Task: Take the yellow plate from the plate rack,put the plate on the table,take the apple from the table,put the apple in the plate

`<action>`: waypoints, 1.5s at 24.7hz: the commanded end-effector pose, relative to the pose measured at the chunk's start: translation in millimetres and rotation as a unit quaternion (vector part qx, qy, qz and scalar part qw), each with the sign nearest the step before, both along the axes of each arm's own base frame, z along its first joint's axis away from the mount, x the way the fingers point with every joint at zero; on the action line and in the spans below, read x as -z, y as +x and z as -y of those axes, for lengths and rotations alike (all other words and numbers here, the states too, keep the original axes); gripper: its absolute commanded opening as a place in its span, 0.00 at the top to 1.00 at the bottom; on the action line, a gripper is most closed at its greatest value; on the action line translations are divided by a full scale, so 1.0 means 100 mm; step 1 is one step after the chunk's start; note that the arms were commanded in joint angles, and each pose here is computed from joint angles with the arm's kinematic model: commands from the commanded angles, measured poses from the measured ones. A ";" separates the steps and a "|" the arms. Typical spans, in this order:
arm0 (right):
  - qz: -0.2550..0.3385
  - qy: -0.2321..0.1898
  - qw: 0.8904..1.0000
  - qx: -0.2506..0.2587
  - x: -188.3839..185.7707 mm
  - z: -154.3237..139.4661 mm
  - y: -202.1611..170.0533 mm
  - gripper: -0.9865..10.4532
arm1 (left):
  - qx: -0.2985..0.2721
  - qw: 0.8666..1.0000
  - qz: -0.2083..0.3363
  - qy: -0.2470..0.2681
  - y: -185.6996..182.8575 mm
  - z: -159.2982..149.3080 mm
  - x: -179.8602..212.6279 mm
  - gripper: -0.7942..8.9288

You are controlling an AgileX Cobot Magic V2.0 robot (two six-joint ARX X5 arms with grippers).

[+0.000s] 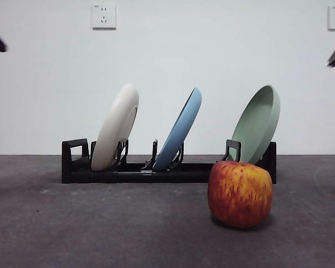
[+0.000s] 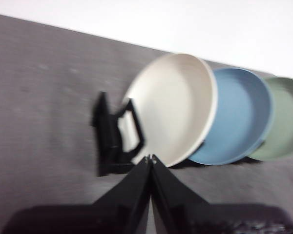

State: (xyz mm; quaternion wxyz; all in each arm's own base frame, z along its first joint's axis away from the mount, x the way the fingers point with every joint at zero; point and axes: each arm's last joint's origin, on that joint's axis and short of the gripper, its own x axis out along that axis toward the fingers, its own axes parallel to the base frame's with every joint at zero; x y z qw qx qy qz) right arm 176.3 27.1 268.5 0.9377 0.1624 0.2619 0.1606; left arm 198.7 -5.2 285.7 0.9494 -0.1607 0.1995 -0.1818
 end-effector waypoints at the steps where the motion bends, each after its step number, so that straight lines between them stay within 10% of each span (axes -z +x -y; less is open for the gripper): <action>1: -0.019 -0.008 0.999 -0.041 -0.04 -0.03 0.13 0.91 | 0.041 0.999 -0.020 -0.008 0.20 0.01 -0.09 0.92; 7: -0.054 -0.001 0.996 -0.066 -0.08 -0.07 0.31 0.63 | 0.090 0.994 -0.061 0.001 0.59 0.12 -0.27 0.73; 15: -0.054 -0.001 0.996 -0.066 -0.09 -0.07 0.34 0.63 | 0.168 0.981 -0.100 0.006 1.31 0.66 -0.54 0.62; 26: -0.053 -0.003 0.996 -0.067 -0.09 -0.07 0.34 0.63 | 0.151 0.972 -0.169 0.062 1.91 1.20 -0.10 0.63; 30: -0.053 -0.003 0.996 -0.065 -0.09 -0.07 0.34 0.63 | 0.160 0.973 -0.155 0.057 1.92 1.21 -0.12 0.94; 37: -0.053 -0.003 0.996 -0.065 -0.09 -0.07 0.34 0.64 | 0.197 0.971 -0.130 0.037 1.87 1.21 -0.24 0.93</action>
